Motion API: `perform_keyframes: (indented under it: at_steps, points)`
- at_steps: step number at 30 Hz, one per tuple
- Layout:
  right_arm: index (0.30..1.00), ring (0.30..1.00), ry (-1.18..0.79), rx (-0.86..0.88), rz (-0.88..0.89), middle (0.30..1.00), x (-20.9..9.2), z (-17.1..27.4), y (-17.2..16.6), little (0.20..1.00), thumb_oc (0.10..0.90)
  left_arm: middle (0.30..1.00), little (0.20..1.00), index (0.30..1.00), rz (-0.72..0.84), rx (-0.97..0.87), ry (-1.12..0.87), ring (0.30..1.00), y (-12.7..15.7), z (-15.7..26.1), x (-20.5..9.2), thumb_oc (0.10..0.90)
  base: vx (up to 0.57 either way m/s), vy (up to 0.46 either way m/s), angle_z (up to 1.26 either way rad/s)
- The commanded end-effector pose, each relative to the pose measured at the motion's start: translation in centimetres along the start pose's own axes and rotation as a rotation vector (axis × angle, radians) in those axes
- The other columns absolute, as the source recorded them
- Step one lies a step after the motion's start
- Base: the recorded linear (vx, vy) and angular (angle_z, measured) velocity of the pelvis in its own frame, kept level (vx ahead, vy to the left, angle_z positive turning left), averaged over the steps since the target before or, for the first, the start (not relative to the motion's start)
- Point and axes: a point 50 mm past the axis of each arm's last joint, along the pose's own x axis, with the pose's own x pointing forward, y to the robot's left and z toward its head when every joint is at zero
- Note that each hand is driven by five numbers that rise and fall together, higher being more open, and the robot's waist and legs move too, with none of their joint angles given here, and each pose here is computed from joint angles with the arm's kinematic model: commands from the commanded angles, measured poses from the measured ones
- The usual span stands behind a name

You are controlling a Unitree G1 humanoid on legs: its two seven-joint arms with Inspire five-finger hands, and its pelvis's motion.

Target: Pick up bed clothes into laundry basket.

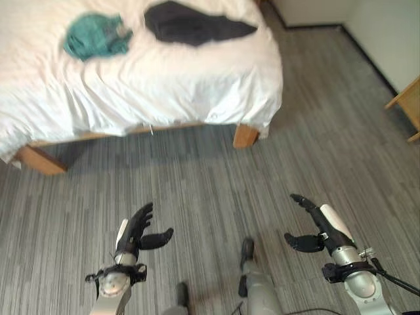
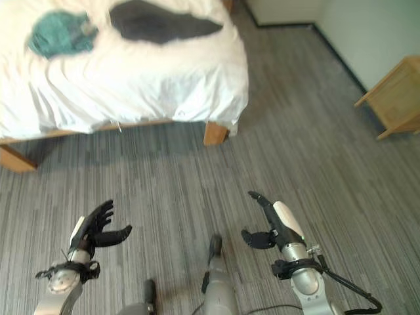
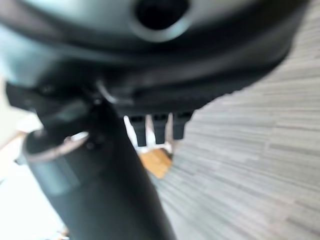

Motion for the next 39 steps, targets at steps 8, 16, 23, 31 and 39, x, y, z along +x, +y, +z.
perform_keyframes:
  at_steps: [8,16,23,31,39]
  points:
    - [0.900,0.900,-0.210,-0.075,-0.325,0.900,2.2,4.1,-7.2,0.900,0.800,0.900,0.900,0.900,-0.050,-0.035,-0.287,0.900,-0.8,5.7,0.2,0.800,0.37,-0.314,0.27]
    - [0.900,0.900,-0.210,-0.076,-0.440,0.900,2.3,4.4,-7.9,0.900,0.800,0.900,0.900,0.900,0.006,-0.039,-0.260,0.900,-0.3,4.8,-0.5,0.800,0.44,0.131,-0.17]
    - [0.900,0.900,-0.160,-0.206,-0.555,0.900,1.1,3.1,-8.9,0.900,0.800,0.900,0.900,0.900,0.047,-0.043,-0.222,0.900,-0.3,3.6,-1.0,0.800,0.32,0.400,-0.22]
    - [0.900,0.900,-0.234,-0.344,-0.858,0.900,1.6,6.0,-12.7,0.900,0.800,0.900,0.900,0.900,0.010,0.047,-0.180,0.900,0.5,2.7,-0.9,0.800,0.24,0.519,-0.26]
    - [0.900,0.900,-0.496,-0.367,-0.851,0.900,3.2,12.5,-14.2,0.900,0.800,0.900,0.900,0.900,0.007,0.063,-0.074,0.900,1.0,0.5,-1.7,0.800,0.11,0.390,-0.24]
